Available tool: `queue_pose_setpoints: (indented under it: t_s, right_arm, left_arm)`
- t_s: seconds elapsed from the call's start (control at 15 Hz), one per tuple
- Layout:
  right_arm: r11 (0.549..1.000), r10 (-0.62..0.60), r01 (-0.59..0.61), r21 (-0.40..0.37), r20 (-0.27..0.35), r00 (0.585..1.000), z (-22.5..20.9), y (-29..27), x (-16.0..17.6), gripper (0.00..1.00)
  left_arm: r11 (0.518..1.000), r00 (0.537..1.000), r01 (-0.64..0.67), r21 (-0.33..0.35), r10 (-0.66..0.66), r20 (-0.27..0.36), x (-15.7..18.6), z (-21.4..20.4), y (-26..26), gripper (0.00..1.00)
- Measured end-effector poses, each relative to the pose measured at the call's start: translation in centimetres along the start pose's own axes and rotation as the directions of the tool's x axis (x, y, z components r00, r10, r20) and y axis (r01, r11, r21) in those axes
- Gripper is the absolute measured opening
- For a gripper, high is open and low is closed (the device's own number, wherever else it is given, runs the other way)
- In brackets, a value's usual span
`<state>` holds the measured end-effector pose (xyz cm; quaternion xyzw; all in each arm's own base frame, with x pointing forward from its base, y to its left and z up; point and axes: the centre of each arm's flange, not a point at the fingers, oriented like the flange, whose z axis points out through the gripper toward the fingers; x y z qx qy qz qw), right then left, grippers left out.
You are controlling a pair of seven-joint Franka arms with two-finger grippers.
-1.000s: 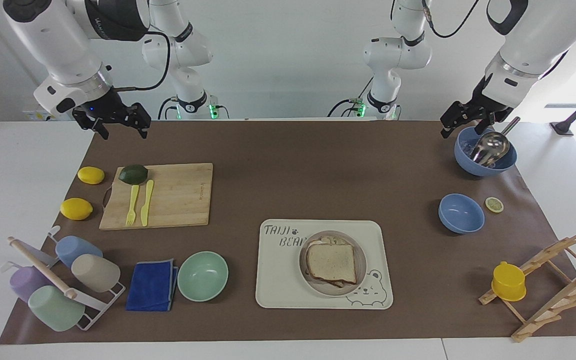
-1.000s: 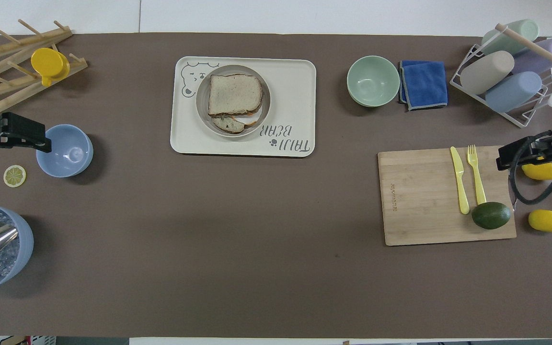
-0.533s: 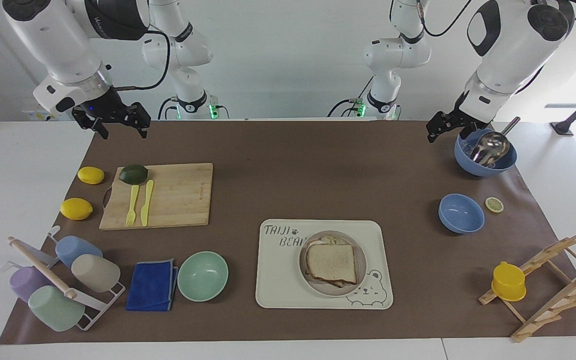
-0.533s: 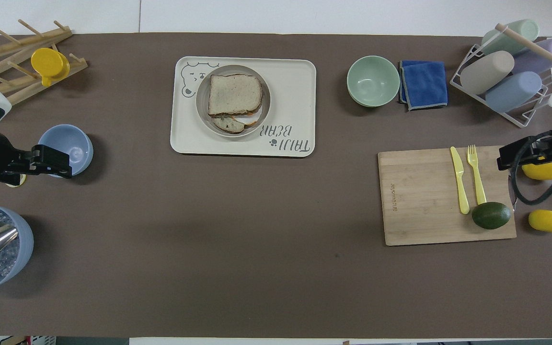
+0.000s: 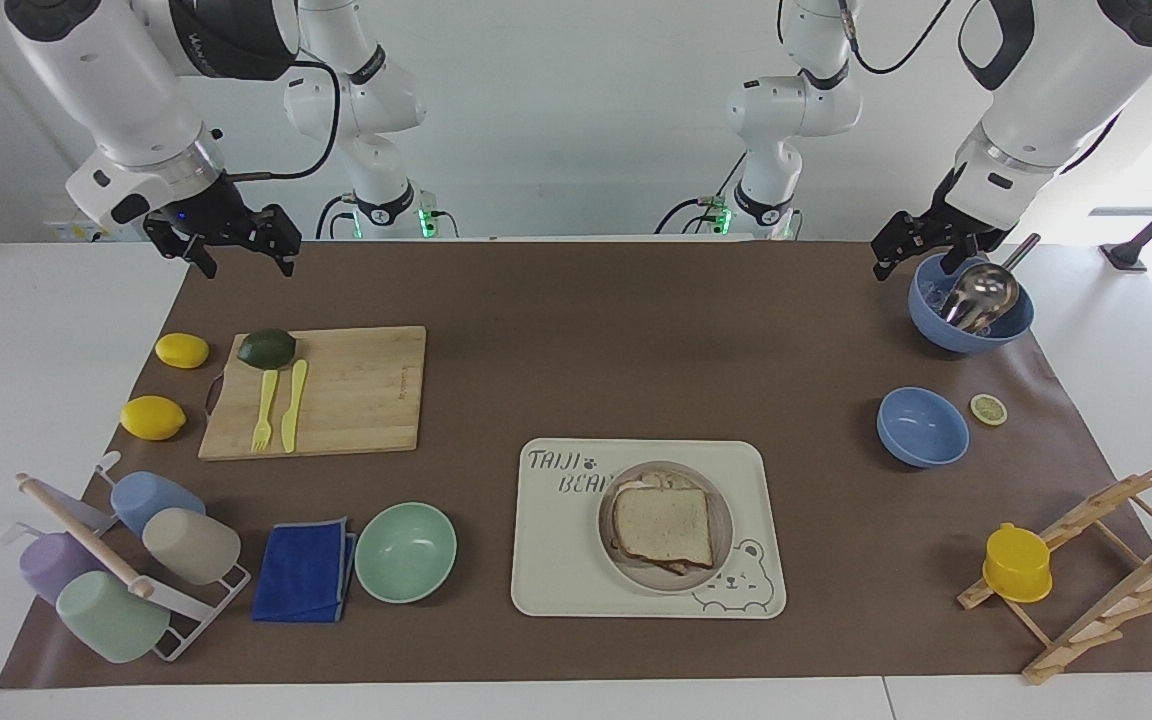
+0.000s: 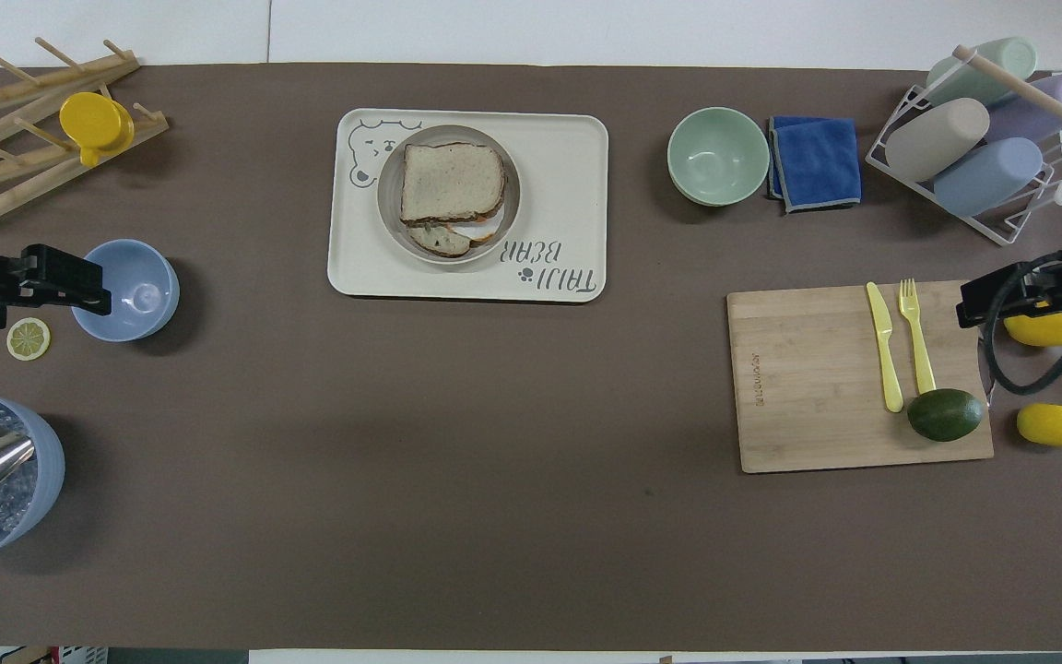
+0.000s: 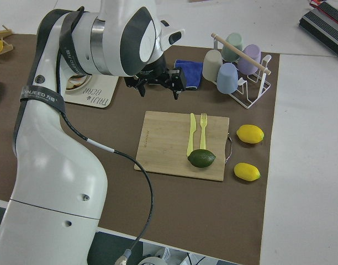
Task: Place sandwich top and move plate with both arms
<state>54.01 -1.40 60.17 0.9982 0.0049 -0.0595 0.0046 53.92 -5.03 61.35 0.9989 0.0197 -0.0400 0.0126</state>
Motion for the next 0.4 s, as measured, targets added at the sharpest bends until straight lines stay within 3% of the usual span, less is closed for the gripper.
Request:
queue_pose_setpoints:
  t_s: [0.4]
  right_arm:
    - [1.000, 0.000, 0.000, 0.000, 0.000, 1.000, 0.00, 0.00, 0.00, 1.00]
  left_arm:
    - [1.000, 1.000, 0.000, -0.001, 0.000, -0.006, -0.10, -0.35, -0.13, 1.00]
